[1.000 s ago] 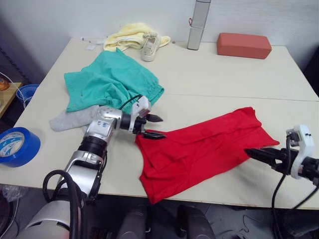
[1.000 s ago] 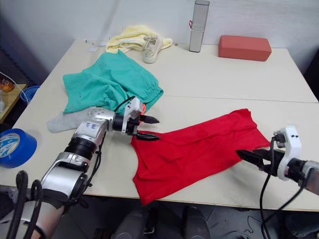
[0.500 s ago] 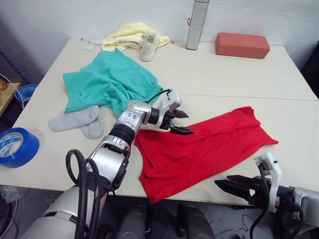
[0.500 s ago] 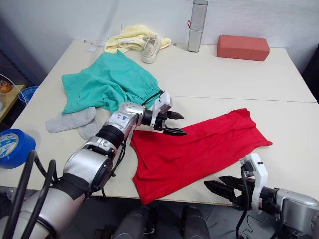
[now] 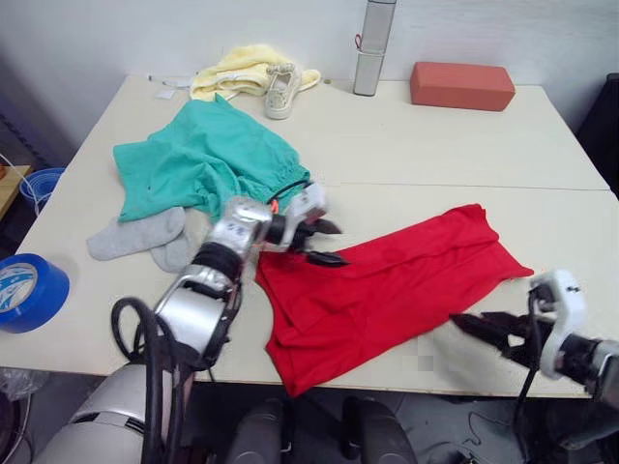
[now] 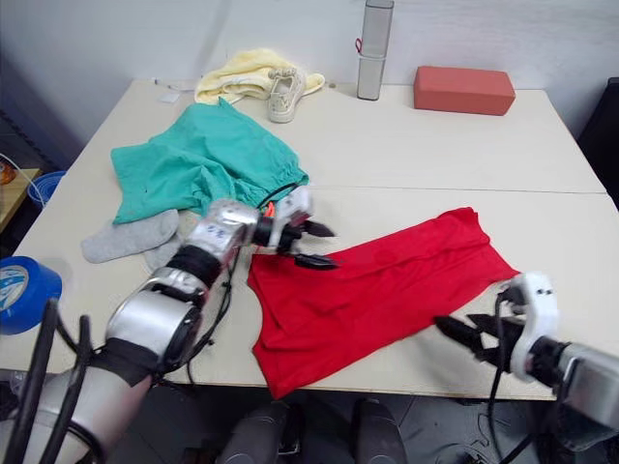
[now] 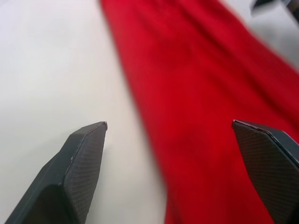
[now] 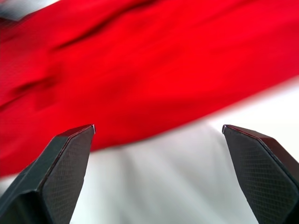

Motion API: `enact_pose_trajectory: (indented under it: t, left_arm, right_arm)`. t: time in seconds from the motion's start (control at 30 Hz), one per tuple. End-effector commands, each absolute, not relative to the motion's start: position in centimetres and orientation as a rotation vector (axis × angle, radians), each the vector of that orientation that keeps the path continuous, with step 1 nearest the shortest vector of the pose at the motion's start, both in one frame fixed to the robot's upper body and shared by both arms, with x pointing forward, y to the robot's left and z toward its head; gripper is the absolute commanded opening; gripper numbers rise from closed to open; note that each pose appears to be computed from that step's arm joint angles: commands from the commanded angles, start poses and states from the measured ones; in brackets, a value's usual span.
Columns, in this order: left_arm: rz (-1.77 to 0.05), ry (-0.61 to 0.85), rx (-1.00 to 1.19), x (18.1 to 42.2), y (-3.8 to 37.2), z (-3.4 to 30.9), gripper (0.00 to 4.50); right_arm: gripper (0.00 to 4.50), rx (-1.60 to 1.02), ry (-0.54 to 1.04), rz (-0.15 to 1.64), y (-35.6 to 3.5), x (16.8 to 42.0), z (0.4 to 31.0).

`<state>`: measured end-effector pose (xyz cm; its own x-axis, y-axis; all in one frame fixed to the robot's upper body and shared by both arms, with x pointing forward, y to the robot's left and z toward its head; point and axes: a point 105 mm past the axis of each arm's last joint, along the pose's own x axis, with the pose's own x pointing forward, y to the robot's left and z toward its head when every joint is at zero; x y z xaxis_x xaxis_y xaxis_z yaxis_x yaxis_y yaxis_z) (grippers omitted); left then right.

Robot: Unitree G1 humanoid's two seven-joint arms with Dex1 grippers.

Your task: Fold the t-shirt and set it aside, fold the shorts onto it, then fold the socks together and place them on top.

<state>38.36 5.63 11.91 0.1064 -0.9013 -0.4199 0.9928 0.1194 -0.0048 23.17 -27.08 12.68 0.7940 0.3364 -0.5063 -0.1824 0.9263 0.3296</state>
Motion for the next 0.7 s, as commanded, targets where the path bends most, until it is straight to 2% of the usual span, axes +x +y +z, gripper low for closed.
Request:
enact_pose_trajectory:
  t: [0.03, 0.27, 0.4, 0.47, 0.57, 0.7]
  left_arm:
    - [-1.449, 0.339, 0.349, 38.0, 6.0, 12.7, 4.50]
    - [-1.417, 0.407, 0.342, 37.6, 7.6, 12.1, 4.50]
    - [-1.433, 0.470, 0.352, 36.9, 8.0, 11.9, 4.50]
    - [-1.420, 0.495, 0.359, 36.8, 8.3, 11.7, 4.08]
    - [-1.392, 0.526, 0.364, 36.7, 9.0, 11.3, 3.29]
    - [-1.380, 0.589, 0.352, 36.1, 10.1, 10.4, 1.95]
  right_arm:
    - [4.45, 0.246, 0.539, 0.218, -29.5, 24.8, 13.6]
    - [4.45, 0.165, 0.520, 0.115, -31.4, 28.5, 13.1]
    - [4.45, 0.120, 0.553, 0.084, -31.7, 29.6, 12.2]
    - [4.50, 0.124, 0.564, 0.096, -31.4, 30.0, 11.9]
    - [3.91, 0.156, 0.577, 0.121, -30.8, 30.2, 11.8]
    - [2.45, 0.182, 0.559, 0.129, -30.6, 30.9, 11.9]
